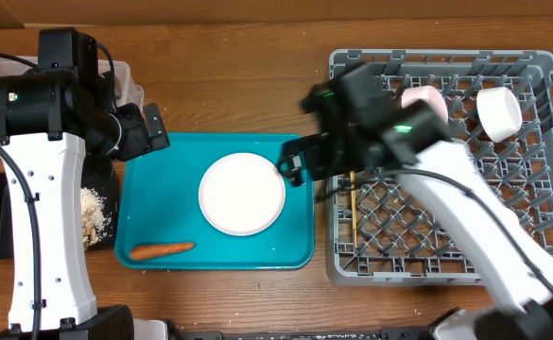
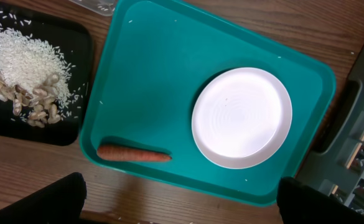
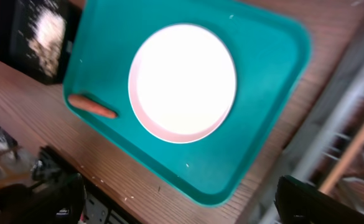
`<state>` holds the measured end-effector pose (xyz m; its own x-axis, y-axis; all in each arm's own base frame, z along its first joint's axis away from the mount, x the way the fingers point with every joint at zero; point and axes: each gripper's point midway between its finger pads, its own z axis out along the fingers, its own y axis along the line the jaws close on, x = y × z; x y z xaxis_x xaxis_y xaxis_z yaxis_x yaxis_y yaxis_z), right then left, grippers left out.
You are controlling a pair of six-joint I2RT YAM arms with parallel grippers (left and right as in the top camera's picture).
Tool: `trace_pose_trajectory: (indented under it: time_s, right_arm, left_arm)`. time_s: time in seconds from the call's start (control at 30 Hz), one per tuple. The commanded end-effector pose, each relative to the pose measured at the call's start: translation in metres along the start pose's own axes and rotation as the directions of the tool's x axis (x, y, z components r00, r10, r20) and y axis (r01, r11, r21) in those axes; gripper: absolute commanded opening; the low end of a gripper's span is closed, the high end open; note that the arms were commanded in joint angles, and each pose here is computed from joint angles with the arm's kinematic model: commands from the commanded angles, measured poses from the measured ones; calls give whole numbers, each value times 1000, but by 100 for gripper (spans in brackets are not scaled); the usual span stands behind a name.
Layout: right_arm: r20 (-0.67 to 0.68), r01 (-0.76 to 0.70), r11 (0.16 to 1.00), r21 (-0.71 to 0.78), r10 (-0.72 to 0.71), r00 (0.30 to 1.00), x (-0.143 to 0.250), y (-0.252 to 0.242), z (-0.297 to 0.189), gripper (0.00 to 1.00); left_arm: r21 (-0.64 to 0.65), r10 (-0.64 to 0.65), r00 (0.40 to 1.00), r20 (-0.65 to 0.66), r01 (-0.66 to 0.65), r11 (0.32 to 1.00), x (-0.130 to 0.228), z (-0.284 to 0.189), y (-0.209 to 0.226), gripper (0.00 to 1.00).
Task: Sort waste into correct bins and load items into the dishwasher
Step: 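Move the right gripper to the plate and grasp its rim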
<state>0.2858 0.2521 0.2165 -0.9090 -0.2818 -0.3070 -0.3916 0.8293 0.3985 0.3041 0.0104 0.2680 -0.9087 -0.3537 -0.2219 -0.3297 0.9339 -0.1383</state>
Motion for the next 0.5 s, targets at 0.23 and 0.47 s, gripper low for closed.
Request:
trace_pose_trajectory:
  time_s: [0.23,0.47]
  right_arm:
    - [-219,-106,979,176,144,965,17,-29,119,95]
    - [-301,-141,973,180,191,934,30,-41,177,68]
  left_arm:
    - [7,-18,1000,-21,19,1000,2,4,0,100]
    - [0,-18,1000,-17,18,1000,0,7,1,100]
